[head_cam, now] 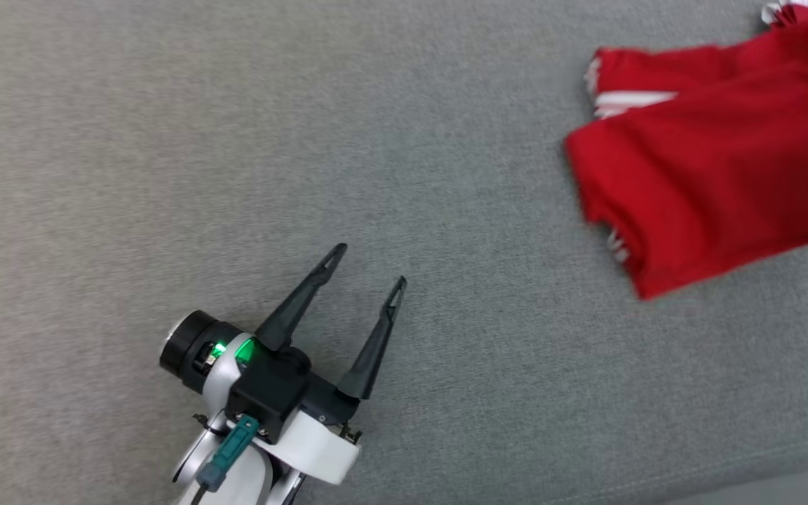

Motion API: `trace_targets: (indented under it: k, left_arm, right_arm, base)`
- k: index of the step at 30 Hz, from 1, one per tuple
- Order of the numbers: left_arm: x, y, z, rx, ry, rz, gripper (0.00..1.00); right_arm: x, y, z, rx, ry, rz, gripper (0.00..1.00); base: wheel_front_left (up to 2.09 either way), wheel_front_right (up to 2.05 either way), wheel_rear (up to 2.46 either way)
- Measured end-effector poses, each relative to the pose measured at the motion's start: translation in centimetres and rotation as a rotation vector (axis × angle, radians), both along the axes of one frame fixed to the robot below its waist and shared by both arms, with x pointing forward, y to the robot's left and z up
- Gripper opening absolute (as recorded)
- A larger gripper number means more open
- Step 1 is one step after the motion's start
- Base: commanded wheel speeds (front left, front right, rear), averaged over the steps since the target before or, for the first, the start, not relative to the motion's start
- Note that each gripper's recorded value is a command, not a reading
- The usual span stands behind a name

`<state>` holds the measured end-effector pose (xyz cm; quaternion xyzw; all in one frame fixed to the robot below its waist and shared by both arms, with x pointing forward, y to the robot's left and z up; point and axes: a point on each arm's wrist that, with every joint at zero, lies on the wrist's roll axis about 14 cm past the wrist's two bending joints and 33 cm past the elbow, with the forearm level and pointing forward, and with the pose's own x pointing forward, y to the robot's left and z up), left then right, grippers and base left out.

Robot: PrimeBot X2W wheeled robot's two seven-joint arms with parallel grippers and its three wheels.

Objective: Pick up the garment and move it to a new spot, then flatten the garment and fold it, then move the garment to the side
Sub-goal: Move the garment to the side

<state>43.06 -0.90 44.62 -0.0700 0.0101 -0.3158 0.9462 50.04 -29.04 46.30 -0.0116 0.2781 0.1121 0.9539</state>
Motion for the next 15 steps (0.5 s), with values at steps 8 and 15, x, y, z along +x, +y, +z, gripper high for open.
trace_targets:
  k: [8, 15]
  left_arm:
    - [-0.5, -3.4, -4.1, 0.003, 0.07, -0.155, 1.0]
    - [0.0, -5.1, -5.3, -0.035, 0.079, -0.208, 1.0]
  right_arm:
    - [0.9, -7.7, 0.7, -0.118, -0.002, -0.17, 0.0]
    - [0.9, -12.4, 0.5, -0.352, 0.025, -0.201, 0.0]
  base:
    - [0.0, 0.0, 0.0]
    - [0.0, 0.0, 0.0]
